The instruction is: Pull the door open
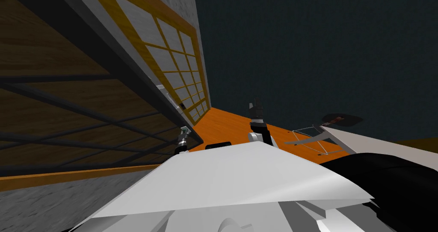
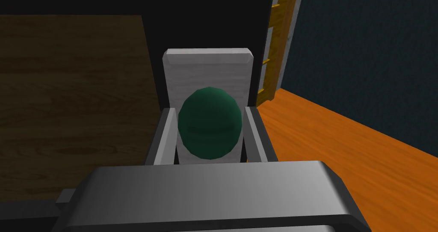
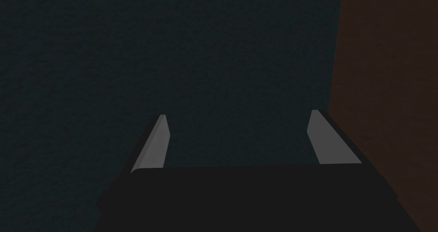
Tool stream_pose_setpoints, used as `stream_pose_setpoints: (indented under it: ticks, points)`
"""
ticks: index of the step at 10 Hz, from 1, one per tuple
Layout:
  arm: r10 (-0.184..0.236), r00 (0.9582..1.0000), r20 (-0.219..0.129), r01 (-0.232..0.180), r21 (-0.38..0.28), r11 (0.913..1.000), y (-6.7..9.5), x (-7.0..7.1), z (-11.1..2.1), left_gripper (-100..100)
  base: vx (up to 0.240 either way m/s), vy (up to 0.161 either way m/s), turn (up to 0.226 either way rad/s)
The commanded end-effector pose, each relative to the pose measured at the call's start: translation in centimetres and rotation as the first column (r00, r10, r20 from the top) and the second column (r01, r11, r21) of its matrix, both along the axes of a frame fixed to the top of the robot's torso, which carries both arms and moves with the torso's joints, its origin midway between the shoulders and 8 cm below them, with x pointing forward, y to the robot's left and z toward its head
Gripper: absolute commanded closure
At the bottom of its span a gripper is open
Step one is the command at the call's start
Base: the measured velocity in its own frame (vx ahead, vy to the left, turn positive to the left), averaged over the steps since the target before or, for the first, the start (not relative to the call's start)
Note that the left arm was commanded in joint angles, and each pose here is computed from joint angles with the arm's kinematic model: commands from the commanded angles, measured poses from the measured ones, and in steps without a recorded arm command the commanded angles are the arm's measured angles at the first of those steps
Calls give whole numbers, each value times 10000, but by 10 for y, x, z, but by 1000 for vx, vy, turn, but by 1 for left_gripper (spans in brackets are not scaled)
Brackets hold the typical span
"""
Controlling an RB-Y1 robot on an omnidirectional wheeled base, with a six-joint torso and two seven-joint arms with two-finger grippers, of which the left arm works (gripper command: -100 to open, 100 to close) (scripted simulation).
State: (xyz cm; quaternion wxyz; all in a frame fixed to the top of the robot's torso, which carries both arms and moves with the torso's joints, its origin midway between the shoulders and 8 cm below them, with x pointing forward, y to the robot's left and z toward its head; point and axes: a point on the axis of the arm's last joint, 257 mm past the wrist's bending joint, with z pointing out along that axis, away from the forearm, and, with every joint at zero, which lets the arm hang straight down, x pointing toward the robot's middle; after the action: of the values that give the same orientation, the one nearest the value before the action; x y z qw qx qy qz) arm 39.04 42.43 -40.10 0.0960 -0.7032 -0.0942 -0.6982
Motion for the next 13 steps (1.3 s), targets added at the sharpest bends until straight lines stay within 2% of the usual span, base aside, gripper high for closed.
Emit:
stream_pose_setpoints:
  ticks: [1, 4, 8, 9, 10, 11, 13]
  points:
    - [-248, 9997, 29, 248, 14, 9997, -3, -3, 1, 100, -155, 10, -101]
    - [-618, 9981, 59, 617, 23, 9981, -7, -7, 2, 100, -207, 24, -78]
    - [-1303, 9914, 72, 1303, -3, 9915, -16, -16, 3, 100, -215, 30, -88]
    - [-1226, 9924, 63, 1226, 11, 9925, -16, -14, 2, 100, -106, 5, -22]
    - [-1451, 9894, 31, 1451, -7, 9894, -19, -20, 1, 100, -123, -10, -76]
    - [-1512, 9885, 37, 1512, -2, 9885, -19, -22, 1, 100, -176, 19, -80]
    - [-1796, 9837, 58, 1796, 12, 9837, -21, -29, 2, 100, -185, 34, -86]
